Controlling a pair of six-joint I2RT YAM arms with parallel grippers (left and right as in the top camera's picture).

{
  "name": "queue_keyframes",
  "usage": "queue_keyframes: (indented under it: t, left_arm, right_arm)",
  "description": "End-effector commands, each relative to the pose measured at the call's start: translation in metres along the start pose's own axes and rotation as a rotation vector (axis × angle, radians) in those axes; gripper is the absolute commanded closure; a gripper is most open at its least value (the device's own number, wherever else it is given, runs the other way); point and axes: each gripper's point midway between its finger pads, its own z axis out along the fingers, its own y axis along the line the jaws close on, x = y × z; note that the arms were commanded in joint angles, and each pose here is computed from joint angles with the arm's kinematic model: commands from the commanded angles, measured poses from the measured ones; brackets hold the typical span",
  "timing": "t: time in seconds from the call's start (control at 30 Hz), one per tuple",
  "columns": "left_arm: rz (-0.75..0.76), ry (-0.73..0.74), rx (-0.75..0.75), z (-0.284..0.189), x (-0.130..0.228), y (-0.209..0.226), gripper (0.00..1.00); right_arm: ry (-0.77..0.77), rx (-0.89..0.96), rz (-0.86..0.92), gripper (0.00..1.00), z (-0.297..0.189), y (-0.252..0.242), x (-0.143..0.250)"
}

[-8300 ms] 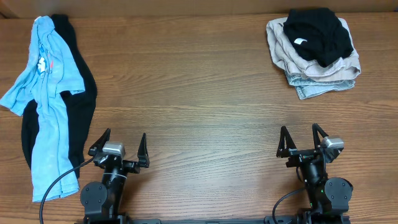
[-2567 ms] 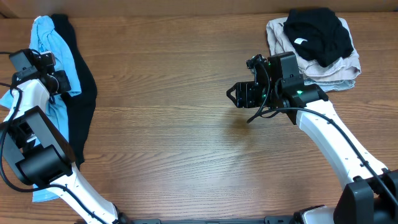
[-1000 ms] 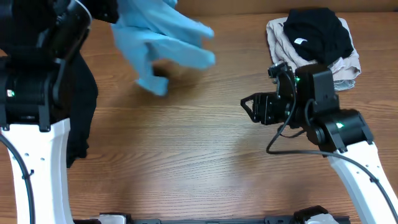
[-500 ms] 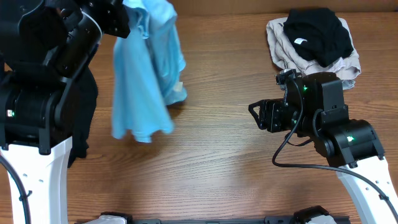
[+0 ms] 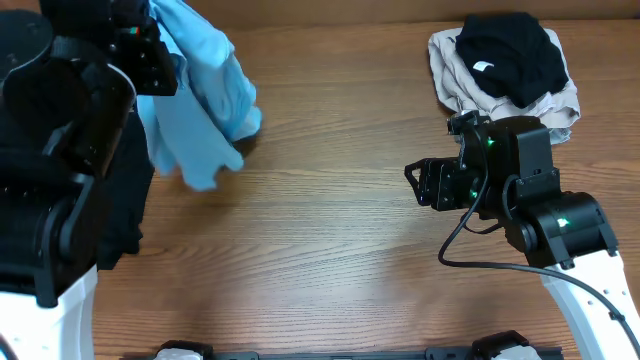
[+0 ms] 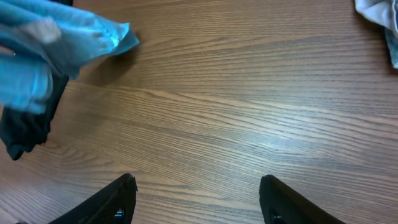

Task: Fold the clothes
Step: 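Lift the blue T-shirt with the left gripper and carry it rightward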

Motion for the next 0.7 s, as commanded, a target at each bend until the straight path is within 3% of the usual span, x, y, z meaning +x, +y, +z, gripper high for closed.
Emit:
queue_keyframes:
  t: [0.0, 0.33, 0.53, 0.67]
  left_arm:
    - [0.022, 0.056, 0.114, 0.028, 0.012, -0.023, 0.96]
    - [0.073, 0.29, 0.42, 0.094, 0.091, -0.134, 0.96]
    - [0.177, 0.299, 0.564, 0.075, 0.107, -0.197, 0.96]
    - [0.184, 0.373, 0.566, 0.058, 0.12, -0.193, 0.96]
  right_arm:
    - [-0.025, 0.021, 0.017, 0.33, -0.004, -0.004, -0.009]
    - [-0.064, 0.093, 0.116, 0.33, -0.012, -0.038, -0.019]
    - [-0.076, 0.111, 0.139, 0.33, -0.014, -0.047, -0.022]
    - [-0.08, 0.115, 0.146, 0.33, -0.015, -0.049, -0.023]
